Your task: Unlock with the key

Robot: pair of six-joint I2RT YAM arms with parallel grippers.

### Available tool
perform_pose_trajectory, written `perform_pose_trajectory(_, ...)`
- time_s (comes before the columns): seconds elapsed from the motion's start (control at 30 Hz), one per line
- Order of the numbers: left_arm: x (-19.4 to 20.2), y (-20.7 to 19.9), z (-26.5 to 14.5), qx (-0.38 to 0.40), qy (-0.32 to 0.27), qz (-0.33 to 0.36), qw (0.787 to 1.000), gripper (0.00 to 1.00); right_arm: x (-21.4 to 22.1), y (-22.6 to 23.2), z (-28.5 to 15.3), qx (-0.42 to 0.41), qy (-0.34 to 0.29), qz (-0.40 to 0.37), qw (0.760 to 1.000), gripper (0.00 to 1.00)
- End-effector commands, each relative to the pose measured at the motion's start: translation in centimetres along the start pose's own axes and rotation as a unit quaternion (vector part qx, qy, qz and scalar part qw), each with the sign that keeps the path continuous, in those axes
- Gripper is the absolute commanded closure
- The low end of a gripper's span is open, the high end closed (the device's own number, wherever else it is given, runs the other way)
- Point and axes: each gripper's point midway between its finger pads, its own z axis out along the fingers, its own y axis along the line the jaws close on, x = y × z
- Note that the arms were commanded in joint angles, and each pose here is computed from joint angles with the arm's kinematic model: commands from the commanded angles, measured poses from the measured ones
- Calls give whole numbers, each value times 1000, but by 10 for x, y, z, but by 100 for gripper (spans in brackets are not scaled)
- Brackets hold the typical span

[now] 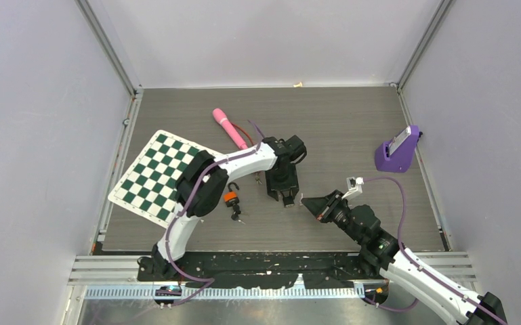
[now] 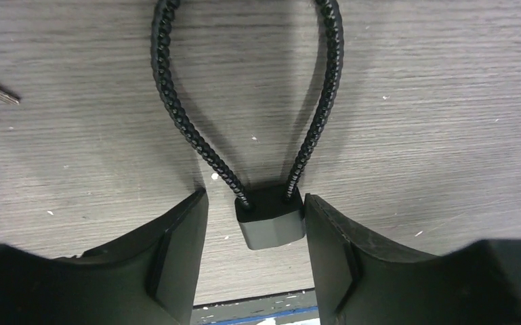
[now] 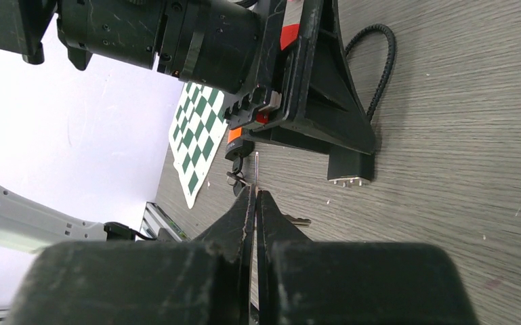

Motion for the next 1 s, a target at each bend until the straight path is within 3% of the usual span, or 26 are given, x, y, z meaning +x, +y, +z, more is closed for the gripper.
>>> perform_pose_trajectory(0.0,7,5,2,-42,-4,-2,999,48,-5,-1,2,0,-14,-7,1000,95)
perform_pose_trajectory(0.2,6,16,-18,-38,-17,-21,999,69,-3,10,2,-17,6,-32,999,95)
perform_pose_trajectory(0.37,-3,23,-76,26,-67,-57,996,91,8,33,4,-53,59,-73,994,95)
perform_pose_trajectory(0.53,-7,43,-123,85,-102,-114,985,99,12,83,8,-140,101,-90,981,95)
perform_pose_trajectory(0.97,-9,87,-207,240,-179,-221,928,100,25,173,35,-259,147,-94,950,95)
